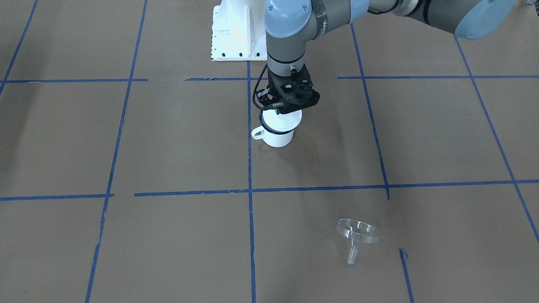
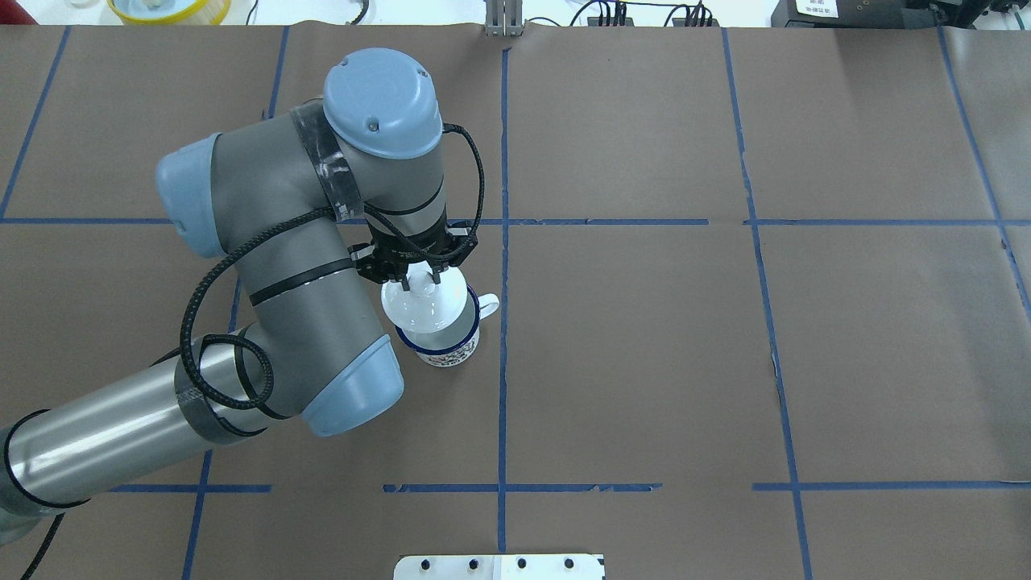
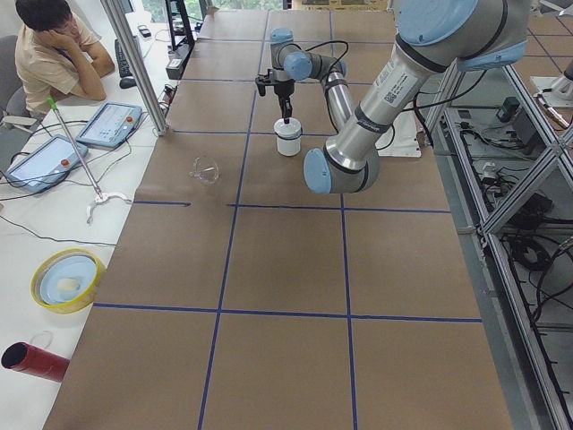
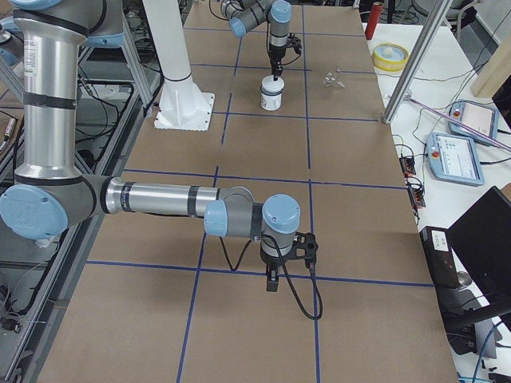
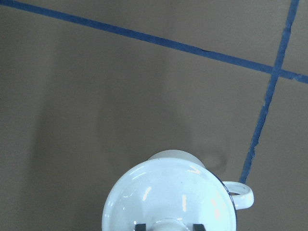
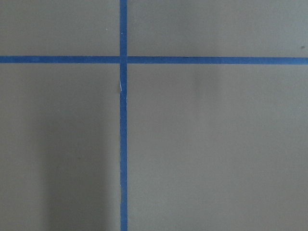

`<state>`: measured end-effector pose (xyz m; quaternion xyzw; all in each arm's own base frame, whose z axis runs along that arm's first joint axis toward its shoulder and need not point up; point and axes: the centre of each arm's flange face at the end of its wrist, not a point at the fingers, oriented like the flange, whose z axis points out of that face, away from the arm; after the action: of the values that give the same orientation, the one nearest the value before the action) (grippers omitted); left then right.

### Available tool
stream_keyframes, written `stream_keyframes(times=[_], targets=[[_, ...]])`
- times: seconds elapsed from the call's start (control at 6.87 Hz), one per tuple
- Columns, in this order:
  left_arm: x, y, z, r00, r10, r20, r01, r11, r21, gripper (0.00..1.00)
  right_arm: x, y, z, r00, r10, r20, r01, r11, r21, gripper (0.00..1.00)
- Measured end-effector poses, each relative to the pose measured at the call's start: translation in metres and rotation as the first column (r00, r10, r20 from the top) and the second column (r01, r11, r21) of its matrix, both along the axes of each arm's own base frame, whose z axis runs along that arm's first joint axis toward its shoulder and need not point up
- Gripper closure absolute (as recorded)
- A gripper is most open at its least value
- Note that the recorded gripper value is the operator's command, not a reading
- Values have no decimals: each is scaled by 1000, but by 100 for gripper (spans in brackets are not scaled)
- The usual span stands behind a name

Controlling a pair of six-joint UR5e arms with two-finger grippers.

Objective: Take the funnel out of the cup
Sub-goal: 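Lower the lid onto the mug opening and open the left gripper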

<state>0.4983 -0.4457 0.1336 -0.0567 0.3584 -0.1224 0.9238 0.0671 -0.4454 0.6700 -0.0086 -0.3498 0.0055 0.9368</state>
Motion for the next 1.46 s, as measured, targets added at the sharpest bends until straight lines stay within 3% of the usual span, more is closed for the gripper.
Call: stream_keyframes(times=[1.02,1.16,1.31,1.46], targets=[[10,7,6,1000,15,-6,-15,1000,5,100,0,0,0,1000,0,0,0,1000,0,0],[11,8,7,1000,18,-5,-18,1000,5,96,0,0,0,1000,0,0,0,1000,0,0],[12,8,7,1000,18,-4,-18,1000,4,60,0,0,0,1000,0,0,0,1000,0,0],[12,9,8,1000,19,-7,-19,1000,6,32,0,0,0,1000,0,0,0,1000,0,0]])
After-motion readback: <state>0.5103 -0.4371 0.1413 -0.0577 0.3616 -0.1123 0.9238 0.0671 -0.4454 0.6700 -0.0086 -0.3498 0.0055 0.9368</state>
